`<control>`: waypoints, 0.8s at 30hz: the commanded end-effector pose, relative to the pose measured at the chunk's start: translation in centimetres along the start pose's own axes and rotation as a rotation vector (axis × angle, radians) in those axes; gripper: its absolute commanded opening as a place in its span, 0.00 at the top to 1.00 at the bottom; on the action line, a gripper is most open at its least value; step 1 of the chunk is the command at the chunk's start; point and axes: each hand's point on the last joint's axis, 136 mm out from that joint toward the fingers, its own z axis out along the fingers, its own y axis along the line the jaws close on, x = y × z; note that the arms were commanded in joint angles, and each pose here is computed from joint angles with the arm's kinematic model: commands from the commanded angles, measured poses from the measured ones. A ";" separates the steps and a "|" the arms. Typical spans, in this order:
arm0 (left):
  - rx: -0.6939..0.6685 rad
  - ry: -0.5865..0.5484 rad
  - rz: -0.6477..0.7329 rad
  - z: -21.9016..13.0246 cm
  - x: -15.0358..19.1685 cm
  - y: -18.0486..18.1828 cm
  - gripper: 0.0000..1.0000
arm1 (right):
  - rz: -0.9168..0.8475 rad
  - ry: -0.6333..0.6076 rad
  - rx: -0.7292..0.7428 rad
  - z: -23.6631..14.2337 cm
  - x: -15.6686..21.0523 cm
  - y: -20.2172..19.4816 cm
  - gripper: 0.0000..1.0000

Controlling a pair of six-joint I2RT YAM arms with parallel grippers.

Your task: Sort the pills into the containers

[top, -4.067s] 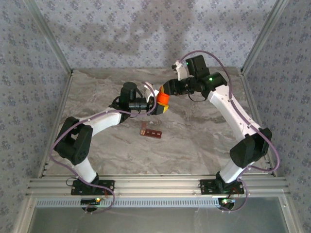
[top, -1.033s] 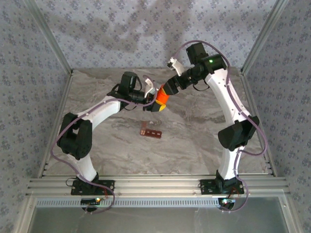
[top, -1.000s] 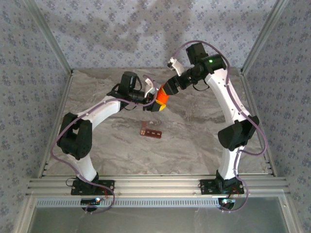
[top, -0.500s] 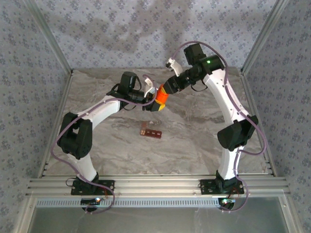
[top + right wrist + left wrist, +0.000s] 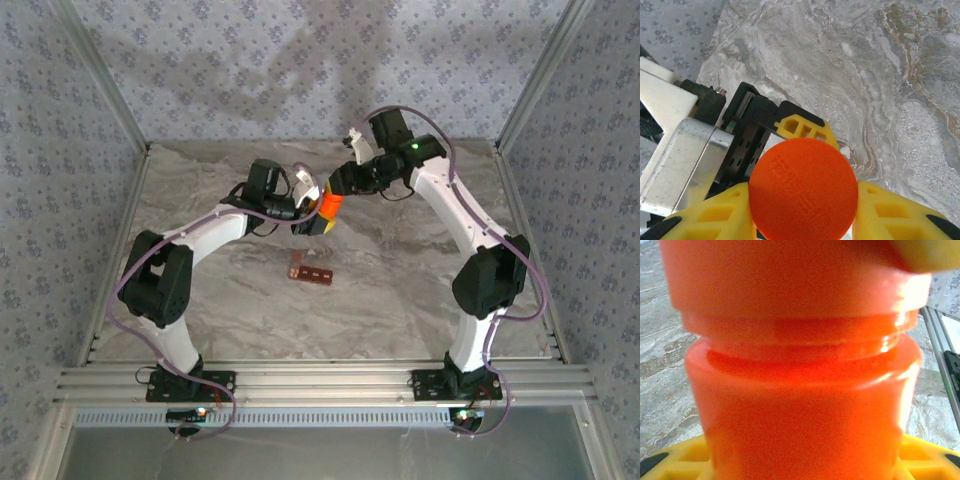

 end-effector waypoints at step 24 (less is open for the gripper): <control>0.058 -0.198 0.210 -0.7 -6.9 -2.2 1.00 | 0.051 -0.055 0.013 -2.6 -0.6 1.1 0.42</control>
